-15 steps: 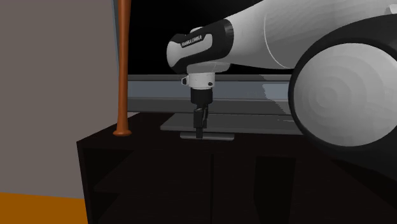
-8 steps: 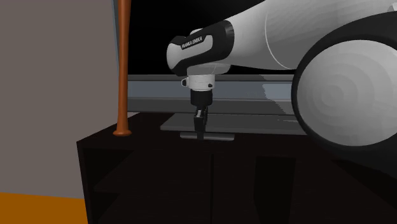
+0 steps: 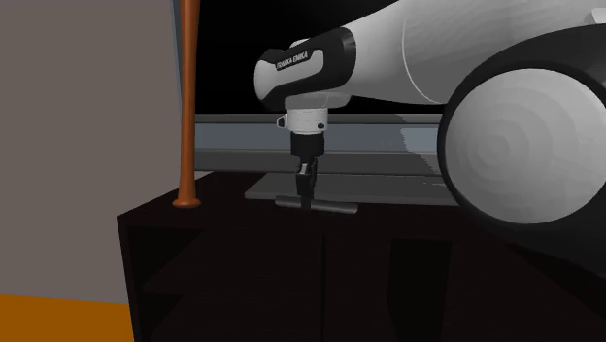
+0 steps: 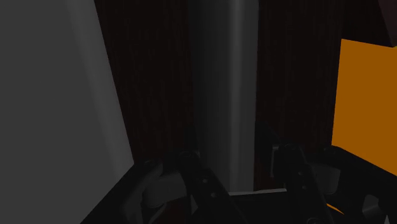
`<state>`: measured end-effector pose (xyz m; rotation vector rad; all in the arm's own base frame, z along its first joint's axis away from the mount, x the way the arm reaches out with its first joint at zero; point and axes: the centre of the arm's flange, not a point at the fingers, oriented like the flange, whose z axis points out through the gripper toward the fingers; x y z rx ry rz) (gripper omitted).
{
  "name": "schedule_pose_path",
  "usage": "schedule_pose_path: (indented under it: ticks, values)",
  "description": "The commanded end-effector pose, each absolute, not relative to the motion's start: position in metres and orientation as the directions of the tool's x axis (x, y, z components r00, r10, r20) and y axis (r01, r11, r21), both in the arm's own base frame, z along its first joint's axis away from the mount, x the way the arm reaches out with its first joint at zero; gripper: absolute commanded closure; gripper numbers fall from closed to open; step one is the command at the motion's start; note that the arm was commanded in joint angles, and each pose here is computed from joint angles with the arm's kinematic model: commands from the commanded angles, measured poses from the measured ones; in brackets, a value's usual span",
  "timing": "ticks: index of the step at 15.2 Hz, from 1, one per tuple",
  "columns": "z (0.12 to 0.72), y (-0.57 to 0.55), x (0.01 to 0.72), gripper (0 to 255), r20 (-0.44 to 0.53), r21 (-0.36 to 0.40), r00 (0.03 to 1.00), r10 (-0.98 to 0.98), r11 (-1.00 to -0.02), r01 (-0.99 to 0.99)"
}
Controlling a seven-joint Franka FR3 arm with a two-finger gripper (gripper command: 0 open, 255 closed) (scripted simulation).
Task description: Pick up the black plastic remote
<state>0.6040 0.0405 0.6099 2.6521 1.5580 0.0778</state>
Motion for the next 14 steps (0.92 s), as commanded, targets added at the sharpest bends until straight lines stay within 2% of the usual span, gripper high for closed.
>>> schedule_pose_path:
  ticks: [1, 14]
  values:
    - [0.620, 0.041, 0.603, 255, 0.011, 0.081, 0.487, 0.874, -0.486, 0.870]
    - [0.679, 0.041, 0.603, 255, 0.011, 0.081, 0.487, 0.874, -0.486, 0.870]
